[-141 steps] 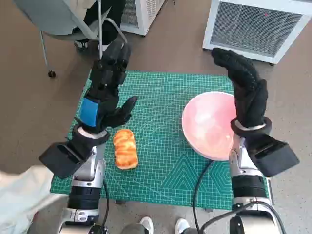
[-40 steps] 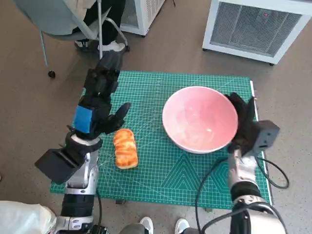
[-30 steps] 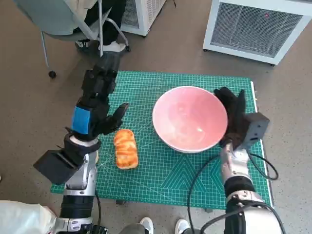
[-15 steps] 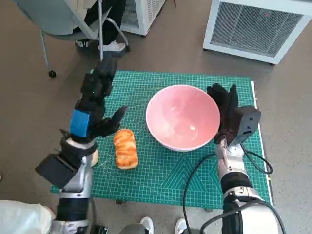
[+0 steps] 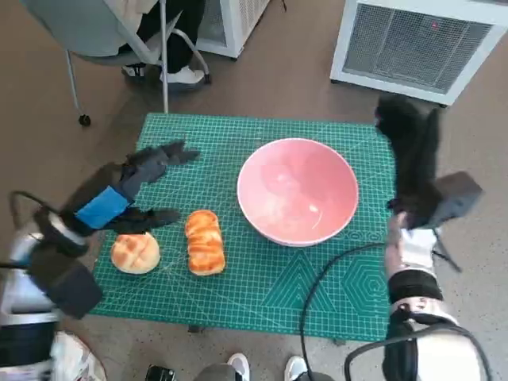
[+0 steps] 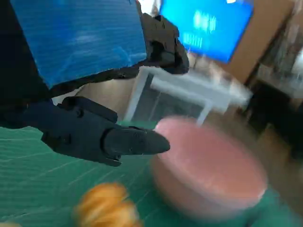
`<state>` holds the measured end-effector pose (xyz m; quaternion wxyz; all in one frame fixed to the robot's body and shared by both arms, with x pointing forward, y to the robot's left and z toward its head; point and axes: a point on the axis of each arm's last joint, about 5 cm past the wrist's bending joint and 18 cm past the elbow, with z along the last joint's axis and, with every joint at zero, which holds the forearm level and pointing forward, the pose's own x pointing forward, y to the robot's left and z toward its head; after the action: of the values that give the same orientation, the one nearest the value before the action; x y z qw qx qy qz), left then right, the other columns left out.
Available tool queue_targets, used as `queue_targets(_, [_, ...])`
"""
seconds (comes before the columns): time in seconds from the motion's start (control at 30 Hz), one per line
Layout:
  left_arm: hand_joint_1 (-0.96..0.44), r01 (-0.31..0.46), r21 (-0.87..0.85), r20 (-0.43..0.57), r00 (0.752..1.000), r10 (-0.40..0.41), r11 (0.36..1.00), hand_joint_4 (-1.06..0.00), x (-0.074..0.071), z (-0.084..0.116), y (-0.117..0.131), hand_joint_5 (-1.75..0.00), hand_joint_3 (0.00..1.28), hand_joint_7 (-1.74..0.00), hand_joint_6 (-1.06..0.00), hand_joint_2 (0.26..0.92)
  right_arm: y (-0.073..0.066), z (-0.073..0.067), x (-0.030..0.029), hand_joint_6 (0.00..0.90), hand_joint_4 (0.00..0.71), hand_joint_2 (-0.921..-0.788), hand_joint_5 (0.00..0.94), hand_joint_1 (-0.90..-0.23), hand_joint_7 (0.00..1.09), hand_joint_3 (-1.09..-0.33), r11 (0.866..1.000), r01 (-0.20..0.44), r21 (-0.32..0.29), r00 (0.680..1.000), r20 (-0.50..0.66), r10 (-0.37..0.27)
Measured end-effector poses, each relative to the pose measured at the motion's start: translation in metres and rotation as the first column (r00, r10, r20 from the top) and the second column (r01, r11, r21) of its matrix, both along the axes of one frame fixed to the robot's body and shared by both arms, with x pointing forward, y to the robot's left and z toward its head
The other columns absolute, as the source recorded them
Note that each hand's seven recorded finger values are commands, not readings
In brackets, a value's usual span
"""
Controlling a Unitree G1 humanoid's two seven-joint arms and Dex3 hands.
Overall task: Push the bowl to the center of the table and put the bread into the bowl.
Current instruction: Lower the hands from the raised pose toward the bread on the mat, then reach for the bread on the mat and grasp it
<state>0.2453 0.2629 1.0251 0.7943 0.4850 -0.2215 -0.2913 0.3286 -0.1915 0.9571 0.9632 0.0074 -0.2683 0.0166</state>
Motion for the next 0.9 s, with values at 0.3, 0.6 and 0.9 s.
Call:
queue_targets(0.3, [-0.06, 0.078, 0.264, -0.036, 0.997, -0.071, 0.961, -0.51, 0.007, 0.010, -0.001, 0.00, 0.00, -0.10, -0.62, 0.745, -0.003, 0.024, -0.0039, 0.185, 0.321, -0.921, 0.006, -0.585, 0.37, -0.796, 0.990, -0.118, -0.082, 0.951, 0.278, 0.136])
queue_targets(0.6, [-0.13, 0.175, 0.439, -0.064, 0.984, -0.164, 0.882, -0.46, 0.020, 0.005, -0.013, 0.00, 0.00, -0.04, -0.61, 0.729, -0.006, 0.025, -0.0101, 0.188, 0.332, -0.921, 0.009, -0.598, 0.36, -0.784, 0.983, -0.144, -0.113, 0.922, 0.347, 0.175])
queue_targets(0.9, [-0.14, 0.234, 0.551, -0.102, 0.971, -0.214, 0.801, -0.40, 0.030, -0.004, -0.018, 0.00, 0.01, 0.00, -0.54, 0.746, -0.005, 0.020, -0.0153, 0.195, 0.337, -0.921, 0.008, -0.614, 0.36, -0.775, 0.983, -0.141, -0.121, 0.920, 0.350, 0.175])
